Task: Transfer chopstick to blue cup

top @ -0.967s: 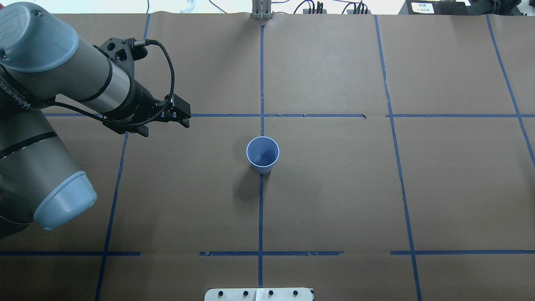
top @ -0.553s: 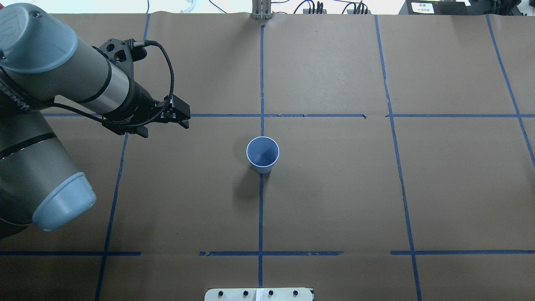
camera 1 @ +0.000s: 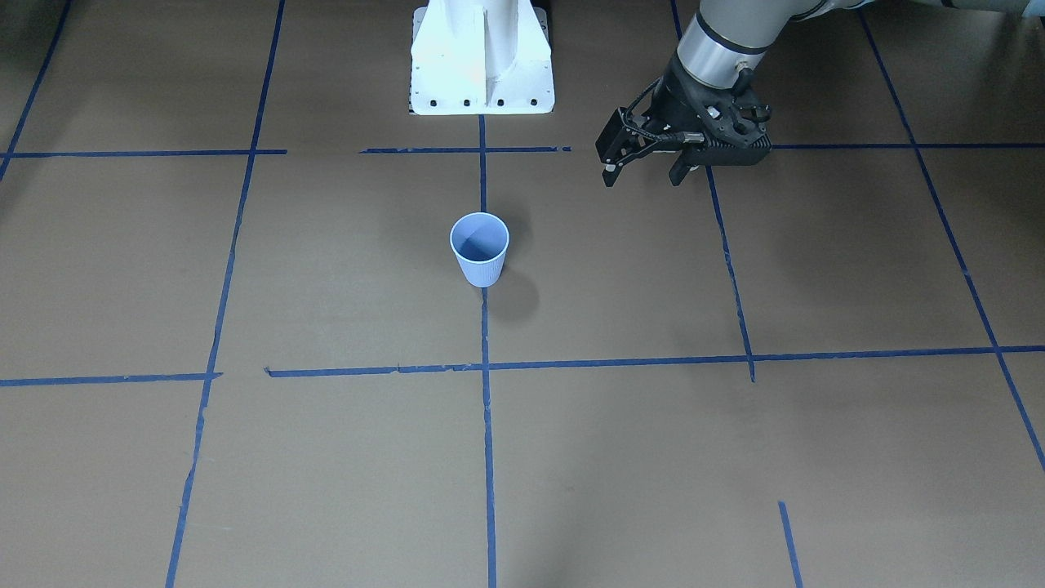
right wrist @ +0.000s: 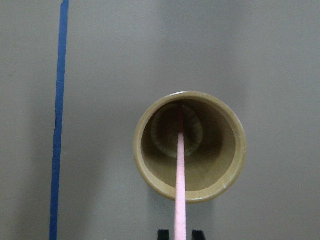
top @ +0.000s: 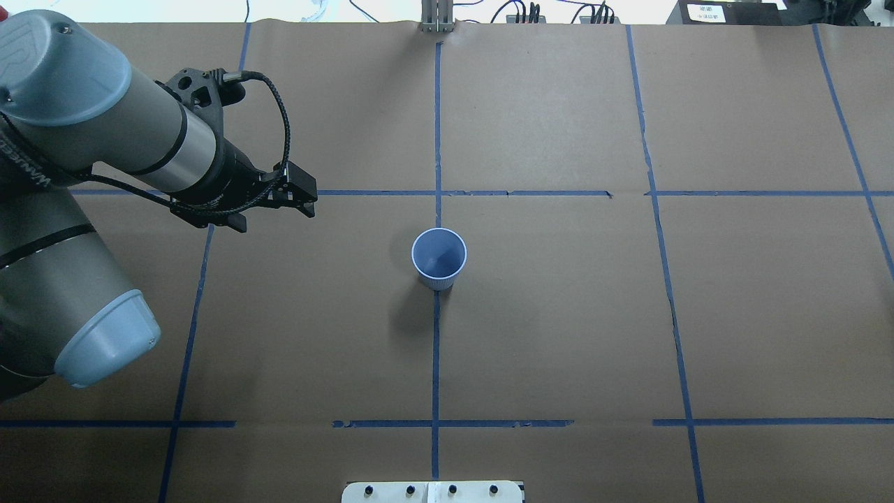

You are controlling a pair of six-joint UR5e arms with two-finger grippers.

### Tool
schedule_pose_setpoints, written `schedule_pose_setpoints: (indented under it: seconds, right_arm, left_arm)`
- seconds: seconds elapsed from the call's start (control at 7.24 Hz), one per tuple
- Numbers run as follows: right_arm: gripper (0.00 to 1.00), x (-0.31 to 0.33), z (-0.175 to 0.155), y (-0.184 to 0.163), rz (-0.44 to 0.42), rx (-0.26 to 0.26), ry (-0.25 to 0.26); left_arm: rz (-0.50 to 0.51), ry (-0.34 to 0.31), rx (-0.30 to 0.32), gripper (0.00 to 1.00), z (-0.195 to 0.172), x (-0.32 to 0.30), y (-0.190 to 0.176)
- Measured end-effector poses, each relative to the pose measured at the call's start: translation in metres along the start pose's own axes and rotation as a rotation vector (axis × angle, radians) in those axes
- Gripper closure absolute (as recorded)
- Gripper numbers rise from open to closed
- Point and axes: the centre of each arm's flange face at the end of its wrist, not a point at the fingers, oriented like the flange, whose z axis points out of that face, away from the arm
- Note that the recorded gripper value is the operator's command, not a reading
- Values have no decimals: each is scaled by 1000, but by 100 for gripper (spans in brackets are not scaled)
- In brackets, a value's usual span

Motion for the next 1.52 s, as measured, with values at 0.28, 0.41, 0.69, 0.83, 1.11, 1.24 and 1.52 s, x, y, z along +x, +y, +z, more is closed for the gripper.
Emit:
schedule_pose_setpoints:
  seconds: [0.28,0.41,0.69,0.83,1.11,1.24,1.52]
  right_arm:
    - [100,-31,-36,23,-2,29,3]
    - [100,-58,-77,30,10,43,9]
    - [100,-87,-147,42,35,73,36]
    - [100,-94,-166,46,38,92,46]
    - [100,-107,-190,49,36,130,48]
    - [100,-121,-193,39,15,147,3]
    - [99,-179,-192,-13,-32,144,-128]
  left_arm:
    - [-17,2,-2,0,2,1,0]
    - [-23,3,-3,0,3,1,1]
    - [-27,0,-6,0,5,0,1]
    - [-28,-3,-8,0,7,-1,1]
    - [-28,-5,-8,0,7,-2,2]
    - [-28,-4,-6,0,7,-2,1]
    - [-31,-9,-8,0,8,-7,2]
